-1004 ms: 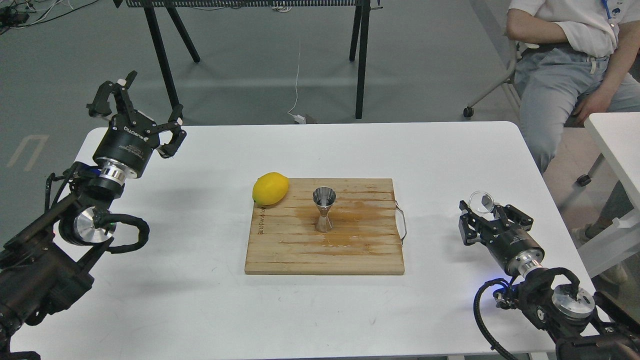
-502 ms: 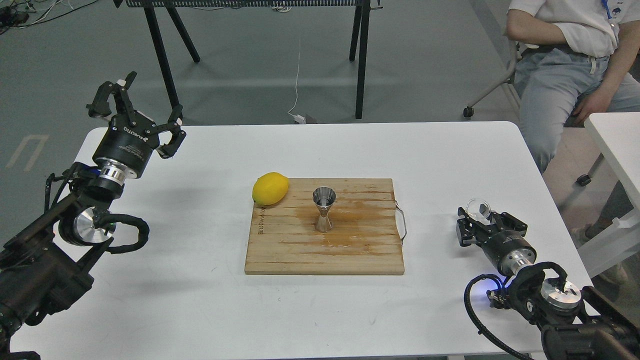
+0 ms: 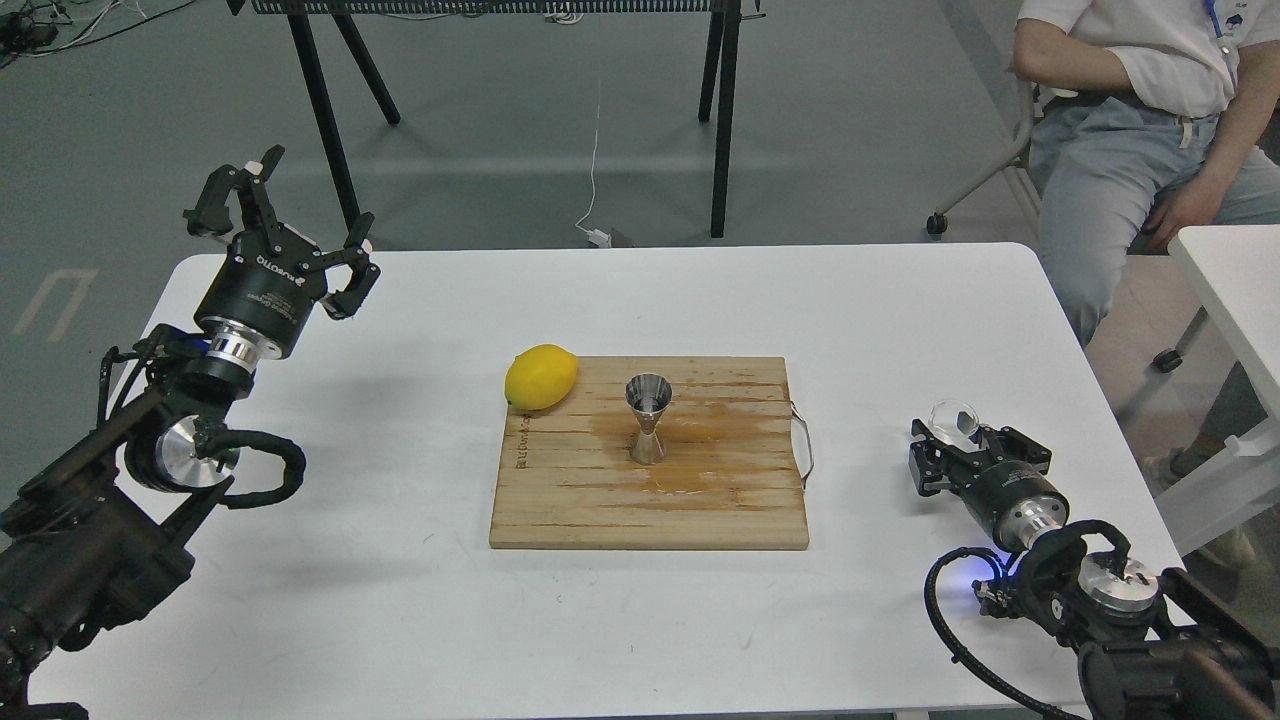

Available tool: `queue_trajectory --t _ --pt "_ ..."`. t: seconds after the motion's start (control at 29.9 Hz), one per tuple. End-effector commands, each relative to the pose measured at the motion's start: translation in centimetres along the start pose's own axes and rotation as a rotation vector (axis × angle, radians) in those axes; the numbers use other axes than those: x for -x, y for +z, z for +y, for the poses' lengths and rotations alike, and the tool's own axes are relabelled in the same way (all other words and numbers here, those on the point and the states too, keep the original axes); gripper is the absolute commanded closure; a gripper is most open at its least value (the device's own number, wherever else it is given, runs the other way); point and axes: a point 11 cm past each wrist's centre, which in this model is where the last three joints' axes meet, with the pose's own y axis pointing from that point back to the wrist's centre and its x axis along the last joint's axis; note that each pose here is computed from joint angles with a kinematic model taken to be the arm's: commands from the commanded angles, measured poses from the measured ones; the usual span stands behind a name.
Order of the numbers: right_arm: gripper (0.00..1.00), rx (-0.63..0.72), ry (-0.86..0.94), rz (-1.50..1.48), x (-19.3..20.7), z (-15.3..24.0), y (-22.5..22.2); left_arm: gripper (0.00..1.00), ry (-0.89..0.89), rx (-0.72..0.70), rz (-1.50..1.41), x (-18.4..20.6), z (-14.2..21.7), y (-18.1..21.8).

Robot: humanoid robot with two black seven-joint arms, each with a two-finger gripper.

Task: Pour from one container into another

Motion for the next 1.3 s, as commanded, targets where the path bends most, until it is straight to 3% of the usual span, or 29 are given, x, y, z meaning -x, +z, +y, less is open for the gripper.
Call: queue_trajectory --t 0.0,0.13,0.17,0.2,0.23,0.64,0.97,1.27 --pt "0.38 0.005 -0.004 0.0 0.1 0.0 0.2 0.0 -0.003 0.001 -0.001 0.1 -0.1 0.1" --pt "0.31 0.012 -0.008 -0.005 0.2 -0.1 0.6 0.0 -0.003 0.0 -0.002 0.0 0.0 0.1" --pt "0.24 0.012 -0.01 -0.006 0.2 -0.1 0.6 0.0 -0.001 -0.001 -0.002 -0.1 0.1 0.1" --pt "0.1 0.013 -0.01 -0.007 0.2 -0.2 0.7 0.0 -0.001 -0.001 -0.002 -0.1 0.1 0.1" --pt "0.06 0.014 -0.011 -0.007 0.3 -0.2 0.7 0.0 -0.001 -0.001 -0.002 -0.1 0.1 0.1" --pt "0.04 0.053 -0.079 -0.004 1.6 1.0 1.5 0.0 -0.001 0.001 0.0 0.0 0.0 0.1" --pt "0.04 0.076 -0.322 0.109 10.3 4.8 -1.1 0.0 -0.011 0.004 -0.007 0.0 -0.1 0.6" --pt "0.0 0.009 -0.466 0.351 17.2 3.7 -4.3 0.0 -0.015 0.016 -0.009 0.4 -0.8 1.0"
